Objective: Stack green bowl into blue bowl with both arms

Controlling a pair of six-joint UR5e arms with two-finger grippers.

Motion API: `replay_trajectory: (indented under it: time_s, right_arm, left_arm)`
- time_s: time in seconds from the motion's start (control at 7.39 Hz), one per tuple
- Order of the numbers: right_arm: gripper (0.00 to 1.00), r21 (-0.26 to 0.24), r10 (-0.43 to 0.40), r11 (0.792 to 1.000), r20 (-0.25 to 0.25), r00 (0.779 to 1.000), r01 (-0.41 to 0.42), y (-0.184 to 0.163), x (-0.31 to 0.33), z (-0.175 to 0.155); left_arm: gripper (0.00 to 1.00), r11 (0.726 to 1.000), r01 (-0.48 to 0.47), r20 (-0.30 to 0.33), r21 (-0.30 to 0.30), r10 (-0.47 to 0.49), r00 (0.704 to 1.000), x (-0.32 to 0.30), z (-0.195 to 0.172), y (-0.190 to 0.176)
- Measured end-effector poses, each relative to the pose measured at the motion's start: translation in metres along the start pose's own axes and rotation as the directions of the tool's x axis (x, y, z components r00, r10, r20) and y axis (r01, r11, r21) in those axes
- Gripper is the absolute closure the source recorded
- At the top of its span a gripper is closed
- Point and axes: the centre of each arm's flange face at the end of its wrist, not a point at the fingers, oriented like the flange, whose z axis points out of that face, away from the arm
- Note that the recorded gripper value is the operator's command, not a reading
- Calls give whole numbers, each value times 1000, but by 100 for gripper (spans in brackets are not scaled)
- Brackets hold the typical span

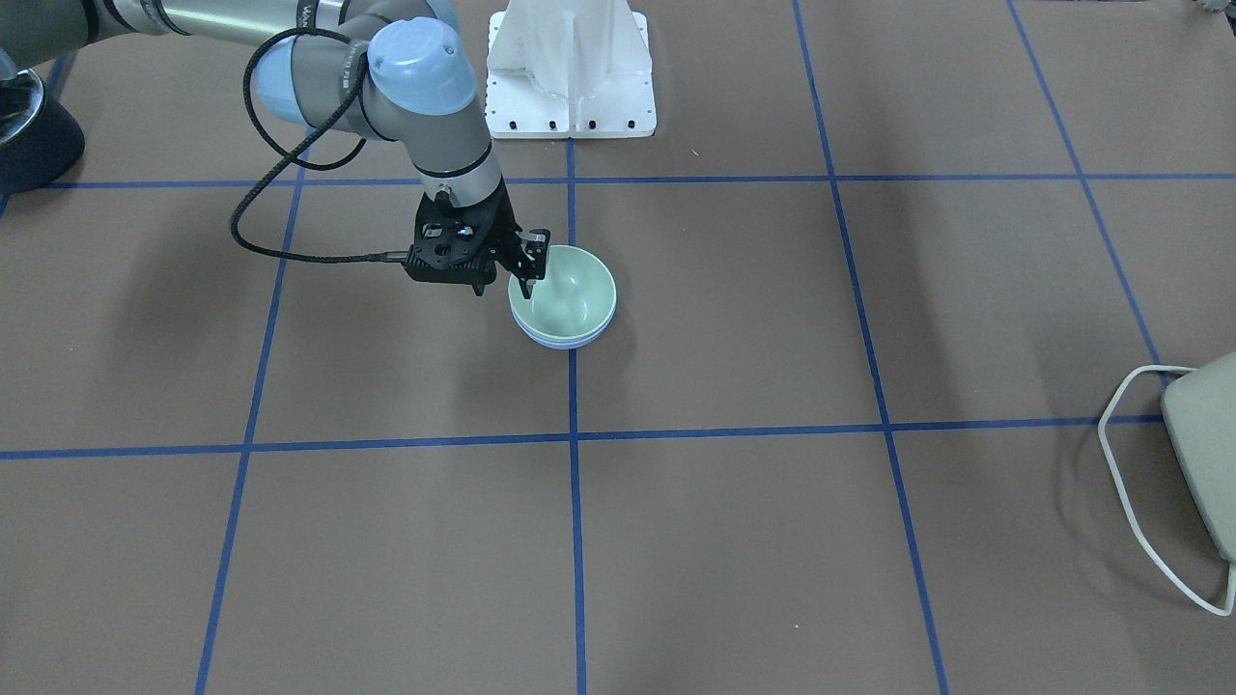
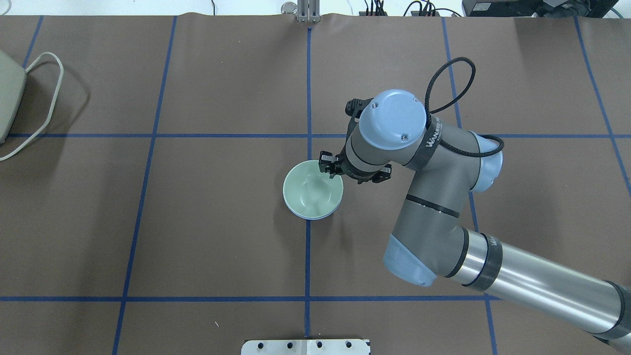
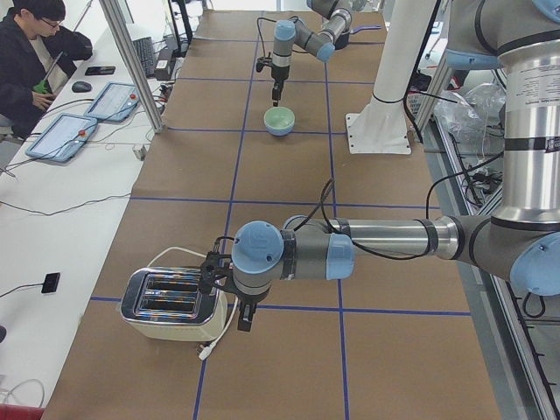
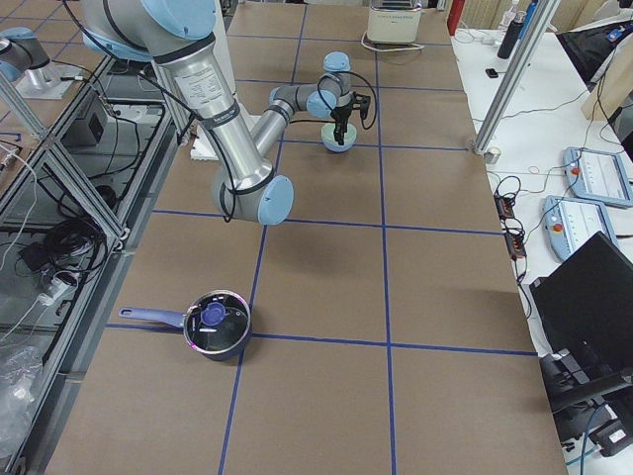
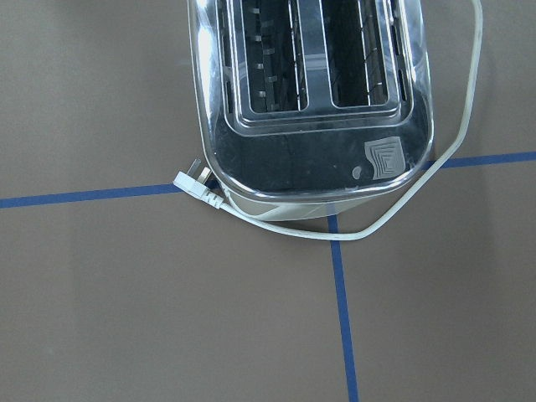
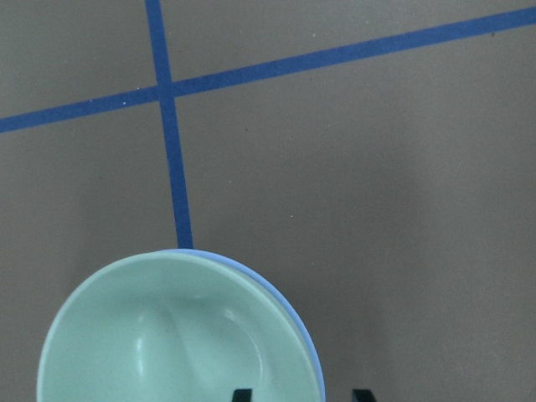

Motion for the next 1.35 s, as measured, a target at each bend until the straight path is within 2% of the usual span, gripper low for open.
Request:
replay_trajectory:
  time_s: [0.14, 0.41, 0.81, 1.08, 1.22, 1.35]
  right_arm:
    - [0, 12, -7, 1000, -21, 1000, 7, -38, 22, -18]
    - [0, 11, -86, 996, -48, 995, 87, -119, 94, -52]
    - [0, -10, -238, 971, -122, 964, 239, -199, 250, -84]
    - [0, -56, -319, 948, -176, 931, 314, -219, 378, -99]
    - [0, -82, -332, 943, -192, 923, 322, -216, 448, -109]
    - [0, -108, -314, 949, -195, 929, 298, -202, 518, -118]
  left_arm:
    - [2, 1000, -3, 3, -2, 3, 1000, -5, 5, 5]
    - [2, 1000, 12, 2, -17, -12, 1000, -19, 20, 22]
    - [2, 997, 73, 5, -14, -73, 997, -8, 23, 9]
    - [2, 999, 34, 38, -25, -33, 999, 14, 28, -21]
    - [2, 1000, 9, 58, -28, -7, 998, 23, 29, -33]
    - [2, 1000, -7, 66, -28, 9, 998, 29, 29, -41]
